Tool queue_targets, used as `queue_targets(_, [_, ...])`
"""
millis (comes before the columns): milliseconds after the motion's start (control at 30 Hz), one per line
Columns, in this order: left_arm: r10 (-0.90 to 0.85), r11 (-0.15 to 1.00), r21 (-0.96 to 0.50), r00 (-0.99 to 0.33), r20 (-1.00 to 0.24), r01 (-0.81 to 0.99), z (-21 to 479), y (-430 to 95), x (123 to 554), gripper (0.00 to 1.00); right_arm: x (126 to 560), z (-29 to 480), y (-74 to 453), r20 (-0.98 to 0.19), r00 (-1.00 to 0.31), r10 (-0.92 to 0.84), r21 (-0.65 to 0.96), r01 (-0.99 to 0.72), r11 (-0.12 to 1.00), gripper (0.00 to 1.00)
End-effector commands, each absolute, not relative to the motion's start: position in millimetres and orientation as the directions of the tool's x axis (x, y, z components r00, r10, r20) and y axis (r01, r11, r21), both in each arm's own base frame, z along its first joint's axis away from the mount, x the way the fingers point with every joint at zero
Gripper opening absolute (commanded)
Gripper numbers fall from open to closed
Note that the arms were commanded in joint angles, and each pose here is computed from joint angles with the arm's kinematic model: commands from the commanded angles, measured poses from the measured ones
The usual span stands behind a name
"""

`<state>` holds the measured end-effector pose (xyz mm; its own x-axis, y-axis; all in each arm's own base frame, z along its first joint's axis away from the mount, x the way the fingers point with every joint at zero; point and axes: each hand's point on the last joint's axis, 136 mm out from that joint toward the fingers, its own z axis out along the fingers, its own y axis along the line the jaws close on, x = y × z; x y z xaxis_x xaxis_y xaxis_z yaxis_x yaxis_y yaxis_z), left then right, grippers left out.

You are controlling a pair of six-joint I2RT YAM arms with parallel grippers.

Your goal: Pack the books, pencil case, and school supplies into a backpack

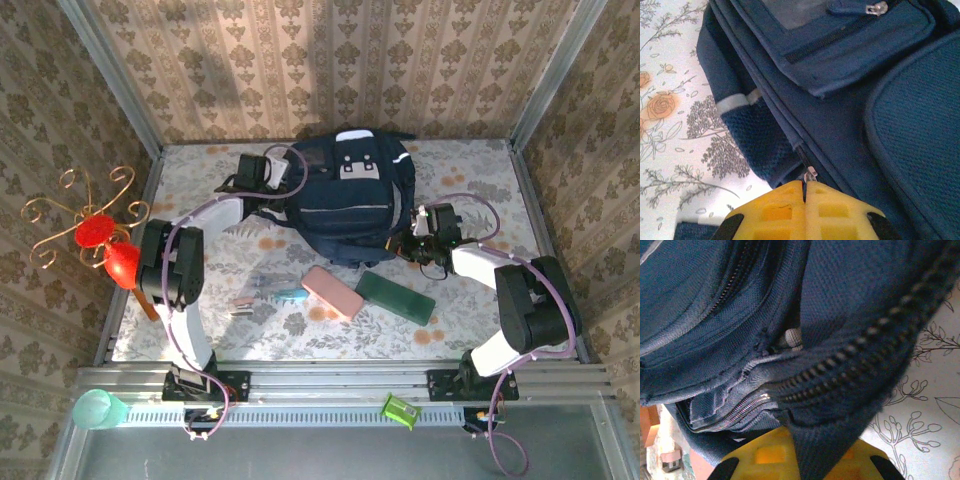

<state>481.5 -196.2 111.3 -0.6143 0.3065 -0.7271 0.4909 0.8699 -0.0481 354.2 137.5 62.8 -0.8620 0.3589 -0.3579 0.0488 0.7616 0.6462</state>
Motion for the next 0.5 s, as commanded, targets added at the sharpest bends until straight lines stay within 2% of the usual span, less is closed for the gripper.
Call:
queue_targets(0, [0.276,0.905,0.015,-0.560,-0.781,0.425,130.3,-172.5,519.7,0.00,353.6,65.4,120.7,-0.380,-0.856,0.352,0.590,0.069,0.805,0.00])
queue_targets(200, [0.277,0.908,0.018,-0.567,-0.775,0.419,120.1,-176.4,538.0,0.00,353.3,66.5,120.4,-0.383,-0.858,0.343,0.586,0.062,0.808,0.00])
queue_targets(367, [0.272,0.914,0.020,-0.577,-0.770,0.405,114.0,-174.2,537.5,0.00,354.0,69.0,121.2,-0.388,-0.856,0.342,0.590,0.055,0.806,0.00])
queue_targets(400, [0.269,0.915,0.016,-0.577,-0.771,0.404,116.0,-173.4,535.0,0.04,353.9,68.9,121.4,-0.387,-0.856,0.343,0.591,0.055,0.805,0.00])
queue_targets(467, [0.253,0.907,-0.016,-0.575,-0.778,0.420,121.6,-176.6,523.5,0.24,354.7,69.0,122.2,-0.386,-0.854,0.348,0.597,0.056,0.800,0.00])
